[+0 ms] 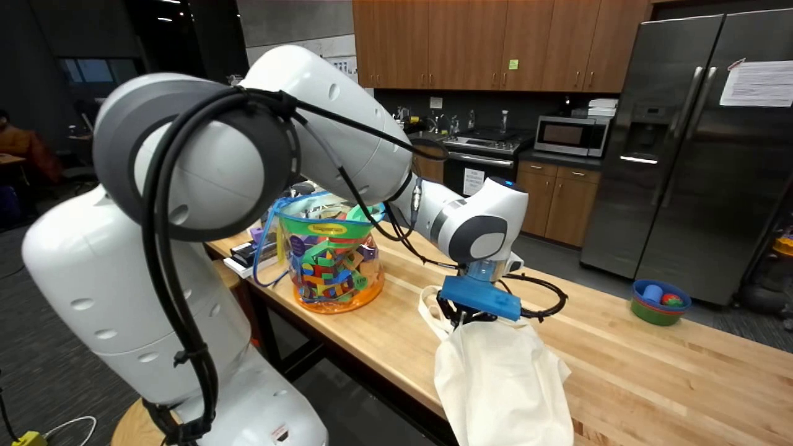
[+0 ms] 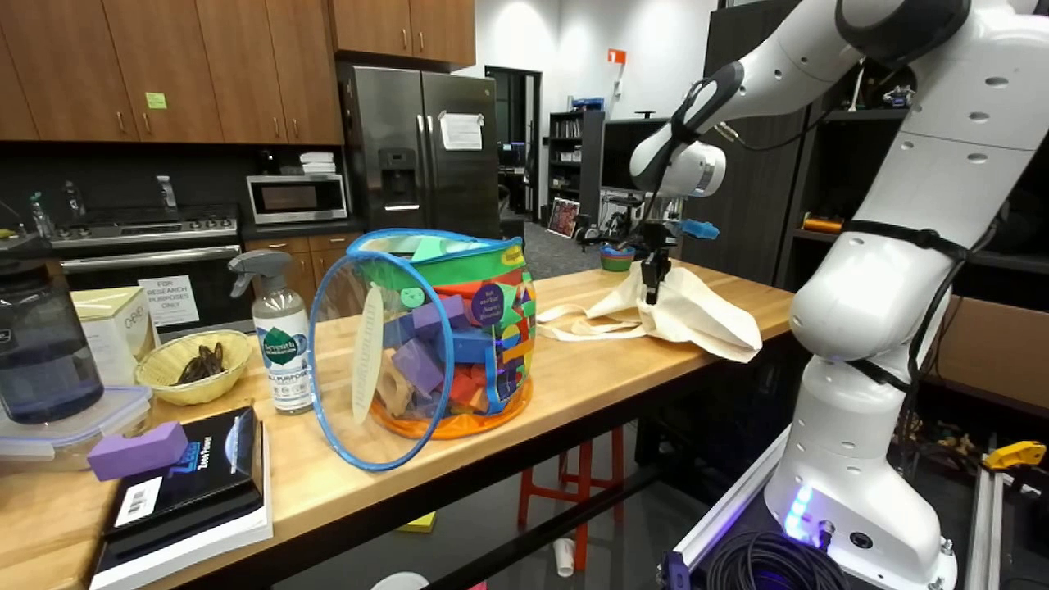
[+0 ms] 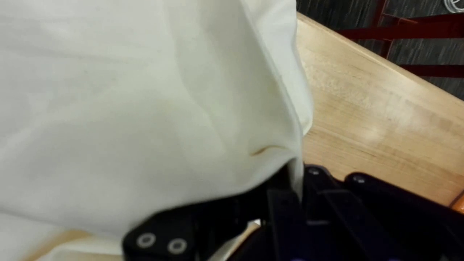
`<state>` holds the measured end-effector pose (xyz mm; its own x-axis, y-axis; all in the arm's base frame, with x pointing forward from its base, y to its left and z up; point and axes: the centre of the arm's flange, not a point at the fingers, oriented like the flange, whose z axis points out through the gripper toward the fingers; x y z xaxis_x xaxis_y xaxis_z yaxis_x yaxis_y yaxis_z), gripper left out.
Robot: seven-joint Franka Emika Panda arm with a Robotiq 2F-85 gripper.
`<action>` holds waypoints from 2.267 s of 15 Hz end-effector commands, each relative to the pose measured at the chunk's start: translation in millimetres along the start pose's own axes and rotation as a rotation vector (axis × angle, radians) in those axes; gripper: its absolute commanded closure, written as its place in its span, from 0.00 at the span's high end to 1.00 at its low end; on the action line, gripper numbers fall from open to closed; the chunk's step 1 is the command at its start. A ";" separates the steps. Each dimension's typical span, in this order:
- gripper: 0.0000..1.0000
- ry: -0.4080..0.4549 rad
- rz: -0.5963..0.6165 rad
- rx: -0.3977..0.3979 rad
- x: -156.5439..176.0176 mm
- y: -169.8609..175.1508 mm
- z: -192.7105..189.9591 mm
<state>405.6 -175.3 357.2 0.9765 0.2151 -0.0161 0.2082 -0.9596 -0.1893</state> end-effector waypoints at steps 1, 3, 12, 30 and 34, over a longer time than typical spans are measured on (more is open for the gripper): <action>0.01 -0.002 0.057 -0.071 -4.2 18.2 3.5; 0.01 0.009 0.083 -0.120 -2.0 27.0 5.5; 0.01 0.044 0.136 -0.275 12.9 69.3 8.6; 0.01 0.256 0.028 -0.436 126.4 150.4 -31.5; 0.01 0.318 -0.045 -0.457 163.1 150.4 -41.7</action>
<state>568.3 -282.7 360.4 0.9461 0.2048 0.2509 0.1438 -0.9597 0.2415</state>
